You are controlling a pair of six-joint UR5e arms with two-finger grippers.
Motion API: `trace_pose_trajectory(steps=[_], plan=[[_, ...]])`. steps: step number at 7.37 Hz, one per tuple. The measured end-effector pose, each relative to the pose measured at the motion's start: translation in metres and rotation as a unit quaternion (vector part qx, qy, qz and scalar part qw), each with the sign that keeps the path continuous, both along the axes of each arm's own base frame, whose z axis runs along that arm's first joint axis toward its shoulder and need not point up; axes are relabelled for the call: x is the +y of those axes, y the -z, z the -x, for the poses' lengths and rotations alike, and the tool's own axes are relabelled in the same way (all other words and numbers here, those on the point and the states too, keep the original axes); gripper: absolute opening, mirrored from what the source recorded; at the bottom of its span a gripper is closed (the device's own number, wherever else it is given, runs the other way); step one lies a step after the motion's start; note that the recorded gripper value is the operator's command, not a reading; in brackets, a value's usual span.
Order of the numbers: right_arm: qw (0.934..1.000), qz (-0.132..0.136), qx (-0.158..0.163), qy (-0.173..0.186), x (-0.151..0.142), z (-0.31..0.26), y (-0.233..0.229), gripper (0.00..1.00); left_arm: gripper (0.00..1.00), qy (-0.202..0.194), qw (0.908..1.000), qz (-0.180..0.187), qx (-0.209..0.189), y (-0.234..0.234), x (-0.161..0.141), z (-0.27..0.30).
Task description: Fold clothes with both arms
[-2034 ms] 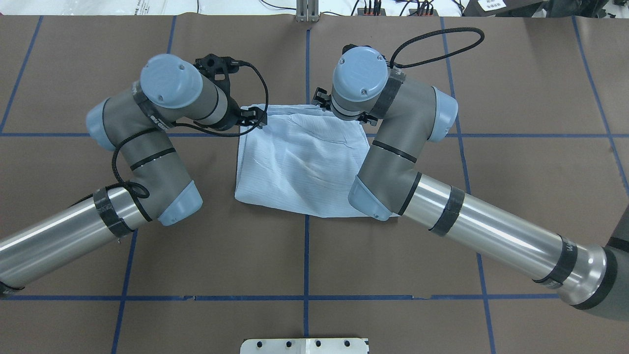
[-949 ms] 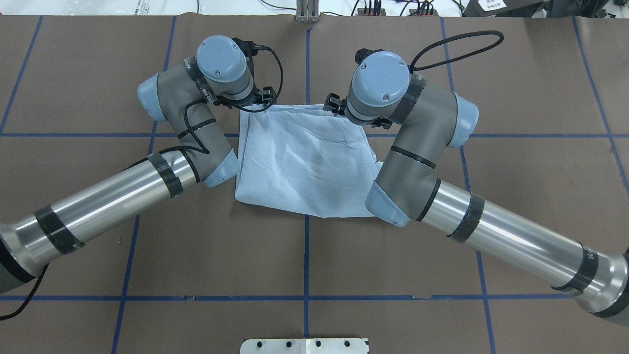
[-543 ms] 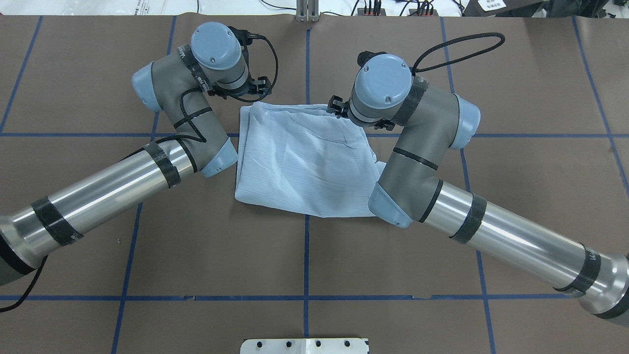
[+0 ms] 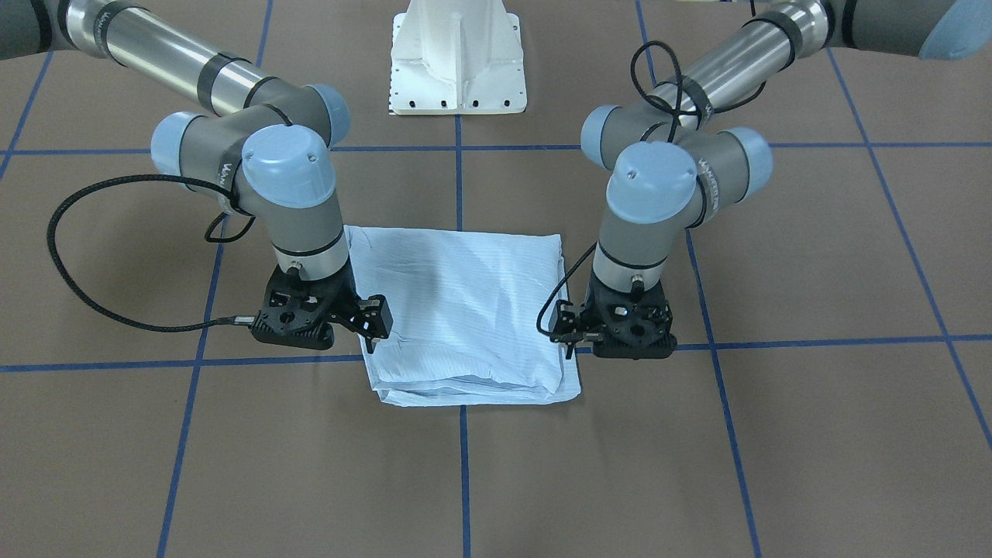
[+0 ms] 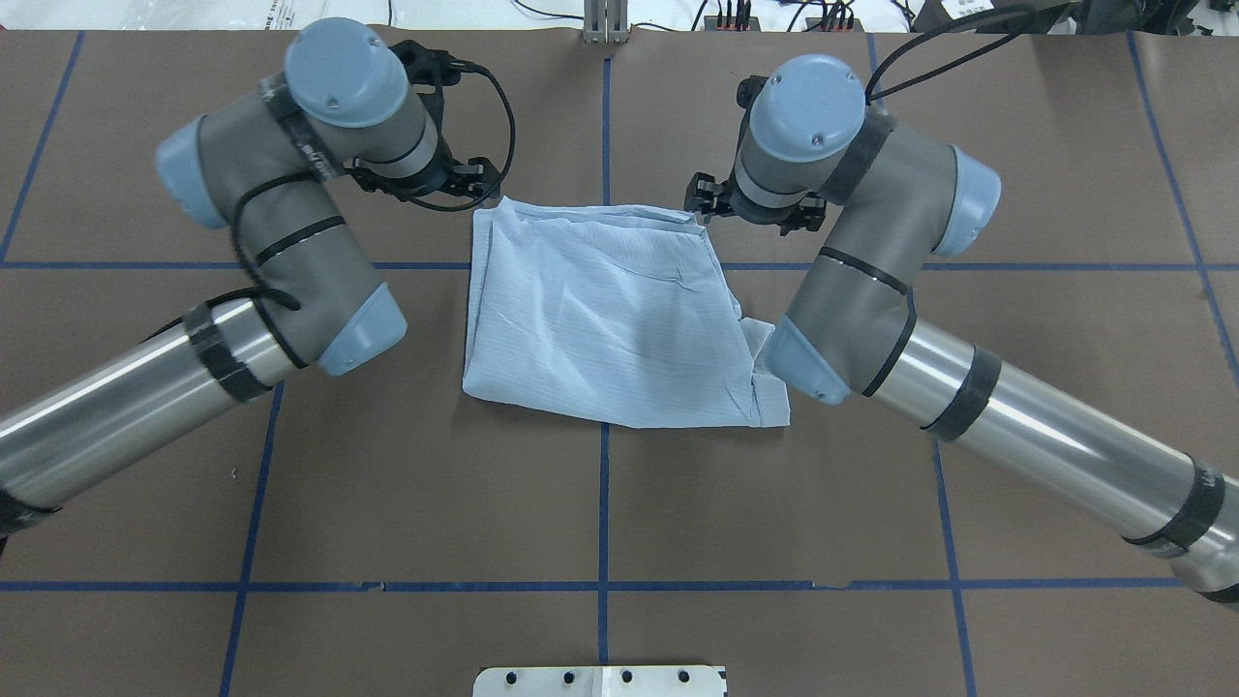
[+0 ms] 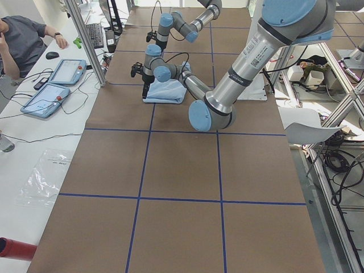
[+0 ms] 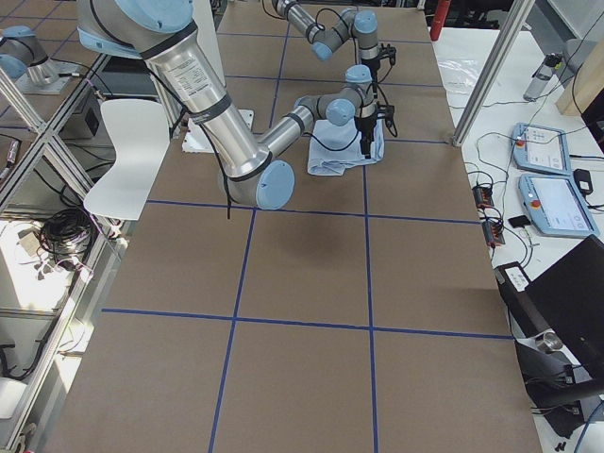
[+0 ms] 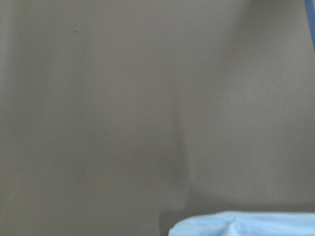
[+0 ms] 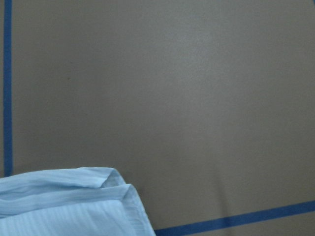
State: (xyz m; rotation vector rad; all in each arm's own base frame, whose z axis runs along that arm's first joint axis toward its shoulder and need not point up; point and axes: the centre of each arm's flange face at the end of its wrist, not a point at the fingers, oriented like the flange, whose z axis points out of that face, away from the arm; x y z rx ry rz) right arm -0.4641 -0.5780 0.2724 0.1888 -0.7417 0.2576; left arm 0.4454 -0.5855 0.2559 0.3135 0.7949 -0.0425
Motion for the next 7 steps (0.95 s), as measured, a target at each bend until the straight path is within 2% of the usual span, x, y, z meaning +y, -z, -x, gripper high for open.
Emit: trace_pose_trajectory(steps=[2,3,5,7], plan=[[0.9987,-0.009,0.016,0.048,-0.013,-0.062,-0.025,1.00,1.00,-0.028,0.9994,-0.020,0.011,0.005,0.057,0.063],[0.9977,-0.013,0.015,0.065,-0.013,-0.079,-0.033,1.00,1.00,-0.035,0.9990,-0.022,0.013,0.006,0.071,0.077],[0.9963,-0.013,-0.005,0.085,0.007,-0.111,-0.045,1.00,1.00,-0.060,0.9974,-0.039,0.012,0.004,0.080,0.097],[0.9934,-0.017,-0.022,0.111,0.042,-0.177,-0.075,1.00,1.00,-0.096,0.9921,-0.081,-0.013,-0.030,0.085,0.164]])
